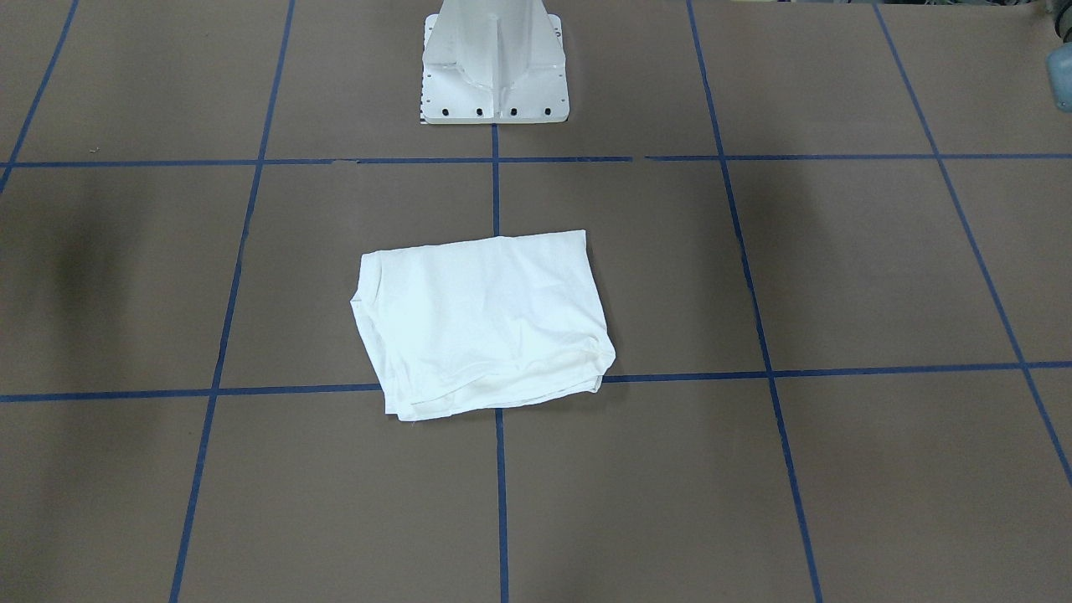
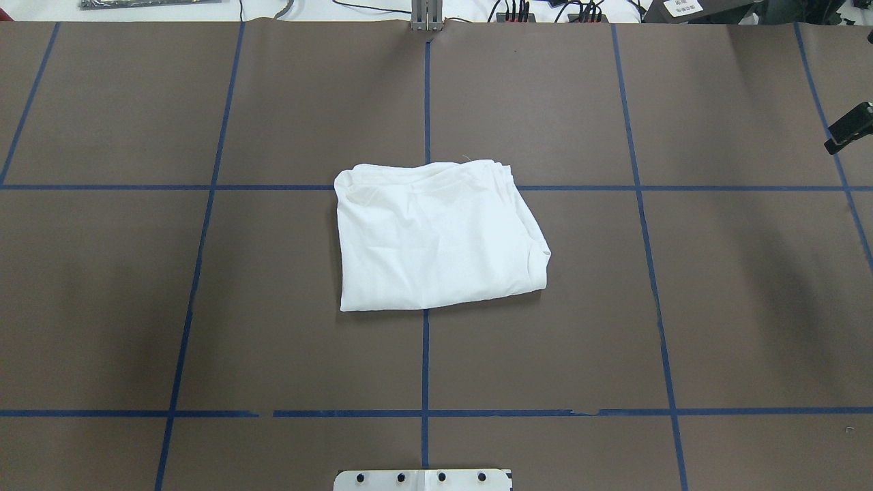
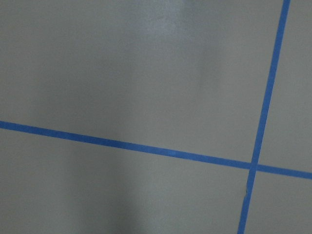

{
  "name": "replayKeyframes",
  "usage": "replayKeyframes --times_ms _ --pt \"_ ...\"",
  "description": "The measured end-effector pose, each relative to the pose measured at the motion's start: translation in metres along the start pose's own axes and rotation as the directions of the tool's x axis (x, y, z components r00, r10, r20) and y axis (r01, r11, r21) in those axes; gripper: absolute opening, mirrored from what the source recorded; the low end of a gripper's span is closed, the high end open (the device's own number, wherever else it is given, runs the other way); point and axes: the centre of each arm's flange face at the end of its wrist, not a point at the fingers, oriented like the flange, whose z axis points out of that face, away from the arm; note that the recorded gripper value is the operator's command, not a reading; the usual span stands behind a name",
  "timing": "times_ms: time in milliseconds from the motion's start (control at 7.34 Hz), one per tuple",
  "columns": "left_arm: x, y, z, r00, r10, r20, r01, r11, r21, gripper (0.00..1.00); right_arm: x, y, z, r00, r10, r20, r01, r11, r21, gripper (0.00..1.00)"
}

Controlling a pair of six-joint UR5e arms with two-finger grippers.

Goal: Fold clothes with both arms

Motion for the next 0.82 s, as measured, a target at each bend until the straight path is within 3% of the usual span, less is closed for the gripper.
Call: replayKeyframes --times_ms 136,408,545,817 --pt "-0.010 0.014 0.007 1.000 -0.019 0.011 0.019 0.999 -0.041 1.00 0.010 0.008 -0.001 0.997 0.067 0.035 -0.066 0.998 -0.008 1.00" --pt "-0.020 0.030 0.007 0.997 0.068 0.027 -0.062 0.984 -0.166 1.00 0.037 0.028 -0.007 0.983 0.152 0.105 -0.152 0.988 -0.016 1.00" --pt "-0.028 0.034 -0.002 0.994 0.109 0.025 -0.101 0.970 -0.220 1.00 0.048 0.037 -0.009 0.977 0.177 0.117 -0.176 0.984 -0.016 1.00" --pt "-0.039 0.043 -0.015 0.996 0.085 -0.022 -0.088 0.959 -0.270 1.00 0.066 0.051 -0.015 0.971 0.207 0.122 -0.208 0.978 -0.004 1.00"
